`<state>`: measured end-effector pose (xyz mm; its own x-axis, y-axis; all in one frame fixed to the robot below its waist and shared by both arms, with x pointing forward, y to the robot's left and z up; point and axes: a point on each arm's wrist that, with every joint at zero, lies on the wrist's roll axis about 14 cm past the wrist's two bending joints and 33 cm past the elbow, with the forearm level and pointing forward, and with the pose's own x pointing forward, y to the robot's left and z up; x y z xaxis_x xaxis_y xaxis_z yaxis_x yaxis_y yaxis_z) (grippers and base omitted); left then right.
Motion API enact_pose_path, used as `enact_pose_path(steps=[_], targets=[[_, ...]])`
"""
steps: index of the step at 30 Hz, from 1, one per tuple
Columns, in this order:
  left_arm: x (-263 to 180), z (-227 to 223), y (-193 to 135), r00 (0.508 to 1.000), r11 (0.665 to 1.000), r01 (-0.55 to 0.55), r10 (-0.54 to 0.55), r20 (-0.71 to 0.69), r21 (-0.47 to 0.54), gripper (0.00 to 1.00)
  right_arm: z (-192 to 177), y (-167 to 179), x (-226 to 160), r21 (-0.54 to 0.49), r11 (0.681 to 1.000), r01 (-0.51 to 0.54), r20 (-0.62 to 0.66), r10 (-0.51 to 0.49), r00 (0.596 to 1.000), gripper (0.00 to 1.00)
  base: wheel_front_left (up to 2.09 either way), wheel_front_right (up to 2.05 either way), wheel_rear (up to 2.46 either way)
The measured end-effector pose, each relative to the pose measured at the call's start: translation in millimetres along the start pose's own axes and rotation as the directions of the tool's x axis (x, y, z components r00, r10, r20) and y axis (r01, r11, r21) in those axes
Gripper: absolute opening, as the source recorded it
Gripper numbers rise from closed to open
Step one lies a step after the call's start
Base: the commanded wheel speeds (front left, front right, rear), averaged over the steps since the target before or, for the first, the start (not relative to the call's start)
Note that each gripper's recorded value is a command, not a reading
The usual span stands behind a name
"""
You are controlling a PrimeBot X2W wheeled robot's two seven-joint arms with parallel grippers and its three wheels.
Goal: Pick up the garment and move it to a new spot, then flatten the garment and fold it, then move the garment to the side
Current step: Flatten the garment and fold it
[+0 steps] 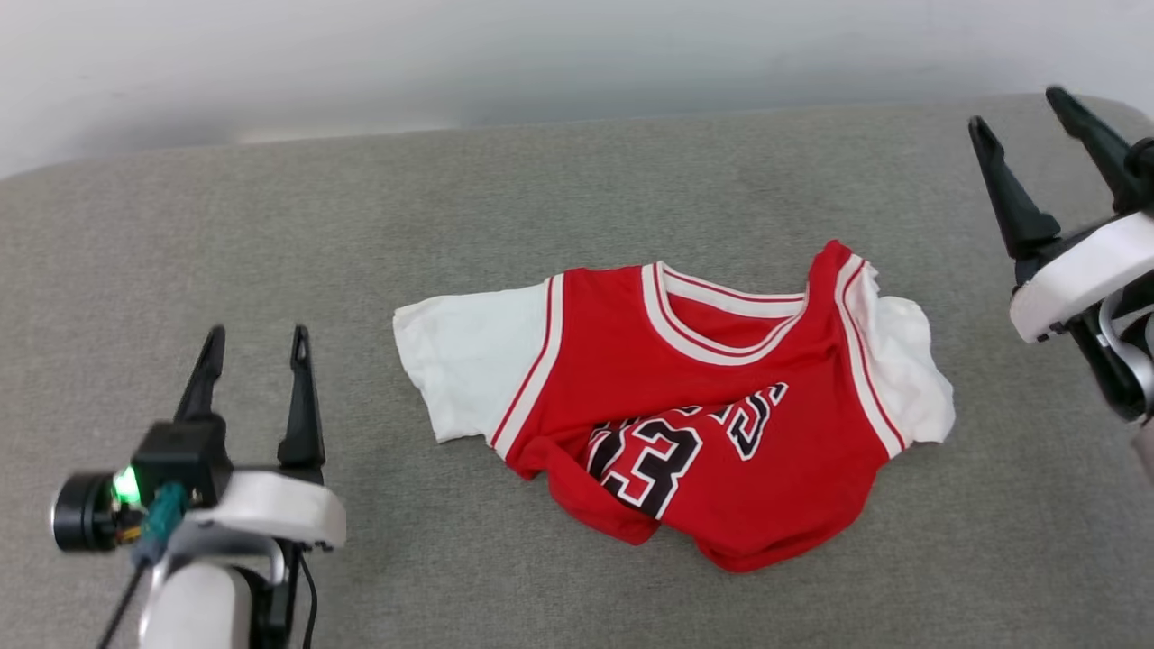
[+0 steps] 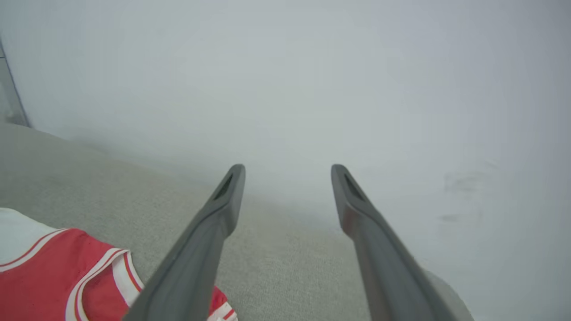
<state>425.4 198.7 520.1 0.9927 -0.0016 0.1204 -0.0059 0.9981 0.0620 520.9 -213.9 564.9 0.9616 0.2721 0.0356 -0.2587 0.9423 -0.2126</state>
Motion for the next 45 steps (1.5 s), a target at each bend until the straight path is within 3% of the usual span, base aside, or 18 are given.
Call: enact_pose_path(steps=[3,9,22,28,33,38,45], targets=[[18,5,-4,0.999,0.999,0.051,-0.051,-0.01,0.014,1.0,29,4,-12,0.015,0.999,0.04,0.134,-0.042,0.99,1.0,0.0,0.0,0.0],[52,13,-11,0.99,0.99,0.135,-0.133,-0.05,0.047,1.0,23,23,-53,0.07,0.991,0.117,0.194,-0.128,0.973,1.0,0.0,0.0,0.0],[120,17,-35,0.916,0.942,0.32,-0.281,-0.285,0.102,1.0,6,37,-90,0.105,0.975,0.197,0.167,-0.213,0.963,1.0,0.0,0.0,0.0],[122,-15,-58,0.753,0.882,0.467,-0.357,-0.552,0.065,1.0,-4,38,-88,0.1,0.974,0.203,0.143,-0.216,0.966,1.0,0.0,0.0,0.0],[117,-42,-64,0.576,0.839,0.544,-0.357,-0.736,0.019,1.0,-12,40,-80,0.087,0.978,0.188,0.128,-0.199,0.972,1.0,0.0,0.0,0.0],[108,-73,-64,0.395,0.81,0.586,-0.317,-0.862,-0.029,1.0,-19,40,-69,0.07,0.982,0.175,0.119,-0.182,0.976,1.0,0.0,0.0,0.0],[92,-122,-60,0.192,0.786,0.614,-0.242,-0.951,-0.076,1.0,-34,39,-59,0.06,0.984,0.165,0.086,-0.17,0.982,1.0,0.0,0.0,0.0]])
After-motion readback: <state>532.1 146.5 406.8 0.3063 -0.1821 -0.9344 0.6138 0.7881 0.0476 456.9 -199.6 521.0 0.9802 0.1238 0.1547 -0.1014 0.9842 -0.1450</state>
